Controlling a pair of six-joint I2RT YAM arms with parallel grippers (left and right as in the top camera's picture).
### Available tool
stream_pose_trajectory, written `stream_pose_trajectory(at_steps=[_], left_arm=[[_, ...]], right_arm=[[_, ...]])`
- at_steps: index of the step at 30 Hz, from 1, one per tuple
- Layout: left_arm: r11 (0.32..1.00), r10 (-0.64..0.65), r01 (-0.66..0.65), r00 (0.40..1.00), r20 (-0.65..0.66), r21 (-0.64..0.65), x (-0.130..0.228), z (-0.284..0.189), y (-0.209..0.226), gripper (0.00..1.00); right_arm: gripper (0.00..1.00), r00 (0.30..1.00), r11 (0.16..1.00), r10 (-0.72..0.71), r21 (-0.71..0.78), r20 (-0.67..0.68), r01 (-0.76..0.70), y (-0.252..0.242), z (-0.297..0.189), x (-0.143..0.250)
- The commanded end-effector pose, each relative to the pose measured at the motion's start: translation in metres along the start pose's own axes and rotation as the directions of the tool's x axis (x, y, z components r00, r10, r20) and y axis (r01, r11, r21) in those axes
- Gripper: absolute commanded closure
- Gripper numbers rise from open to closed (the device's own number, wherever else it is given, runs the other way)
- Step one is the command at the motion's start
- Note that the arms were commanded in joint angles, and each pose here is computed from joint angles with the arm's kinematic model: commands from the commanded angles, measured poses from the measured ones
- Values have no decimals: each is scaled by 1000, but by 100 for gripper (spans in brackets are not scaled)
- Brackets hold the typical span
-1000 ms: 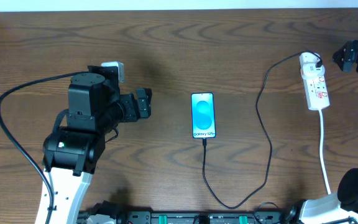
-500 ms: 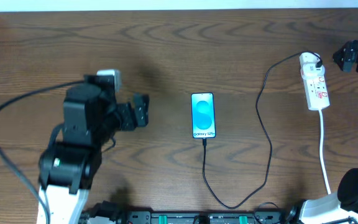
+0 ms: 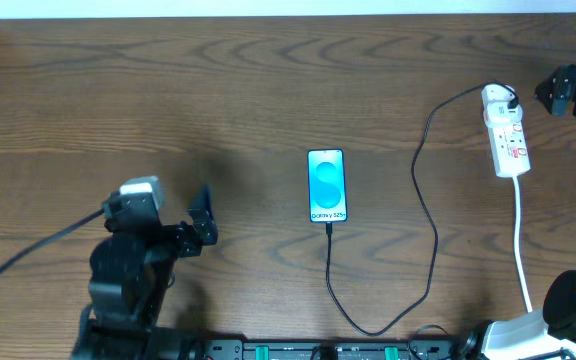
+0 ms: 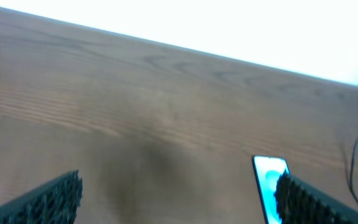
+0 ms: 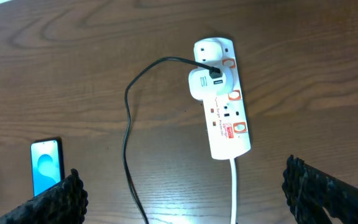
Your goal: Plug charger to phone and switch on socket
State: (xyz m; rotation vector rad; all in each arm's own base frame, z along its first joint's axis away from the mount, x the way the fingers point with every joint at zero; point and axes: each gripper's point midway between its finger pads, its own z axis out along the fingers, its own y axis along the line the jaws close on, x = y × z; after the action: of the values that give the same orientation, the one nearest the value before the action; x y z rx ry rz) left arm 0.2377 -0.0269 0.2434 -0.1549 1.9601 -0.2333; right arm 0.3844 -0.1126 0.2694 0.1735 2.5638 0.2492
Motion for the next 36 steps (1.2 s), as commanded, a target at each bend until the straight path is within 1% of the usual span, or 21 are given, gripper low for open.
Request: stream_pose_trajectory(at_steps=[1, 3, 4, 6, 7, 12, 13, 14, 21, 25, 28, 32, 36], left_arm=[[1000, -3, 6, 990, 144, -24, -4, 3, 13, 1], [1000, -9, 13, 976, 218, -17, -6, 6, 16, 1], [1000, -14, 18, 959, 284, -11, -6, 10, 19, 1], [1000, -19, 21, 934, 356, -1, -7, 13, 22, 1], [1000, -24, 22, 908, 418, 9, -8, 15, 24, 1], [999, -36, 16, 806, 591, 40, -8, 11, 30, 1], [999, -38, 15, 793, 608, 43, -6, 11, 31, 1], [999, -37, 16, 793, 607, 40, -7, 10, 31, 1], [999, -34, 18, 749, 662, 31, -18, -5, 35, 1], [1000, -27, 27, 757, 653, 9, -13, -6, 40, 1], [999, -20, 40, 783, 622, -19, -4, -1, 47, 2], [997, -16, 56, 841, 540, -57, 17, 13, 57, 1], [991, -22, 69, 930, 367, -114, 60, 33, 70, 1]], right_arm=[[1, 1000, 1000, 2, -1, 9, -2, 3, -3, -2], [1, 1000, 1000, 2, -1, 9, -2, 3, -3, -2], [1, 1000, 1000, 2, -1, 9, -2, 3, -3, -2], [1, 1000, 1000, 2, -1, 9, -2, 3, -3, -2], [1, 1000, 1000, 2, -1, 9, -2, 3, -3, -2], [1, 1000, 1000, 2, -1, 9, -2, 3, -3, -2], [1, 1000, 1000, 2, -1, 9, -2, 3, -3, -2], [1, 1000, 1000, 2, -1, 9, -2, 3, -3, -2], [1, 1000, 1000, 2, -1, 9, -2, 3, -3, -2], [1, 1000, 1000, 3, -1, 9, -3, 3, -3, -2], [1, 1000, 1000, 2, -1, 9, -2, 4, -3, -2], [1, 1000, 1000, 2, -1, 9, -2, 3, -3, -2], [1, 1000, 1000, 2, -1, 9, -2, 3, -3, -2]])
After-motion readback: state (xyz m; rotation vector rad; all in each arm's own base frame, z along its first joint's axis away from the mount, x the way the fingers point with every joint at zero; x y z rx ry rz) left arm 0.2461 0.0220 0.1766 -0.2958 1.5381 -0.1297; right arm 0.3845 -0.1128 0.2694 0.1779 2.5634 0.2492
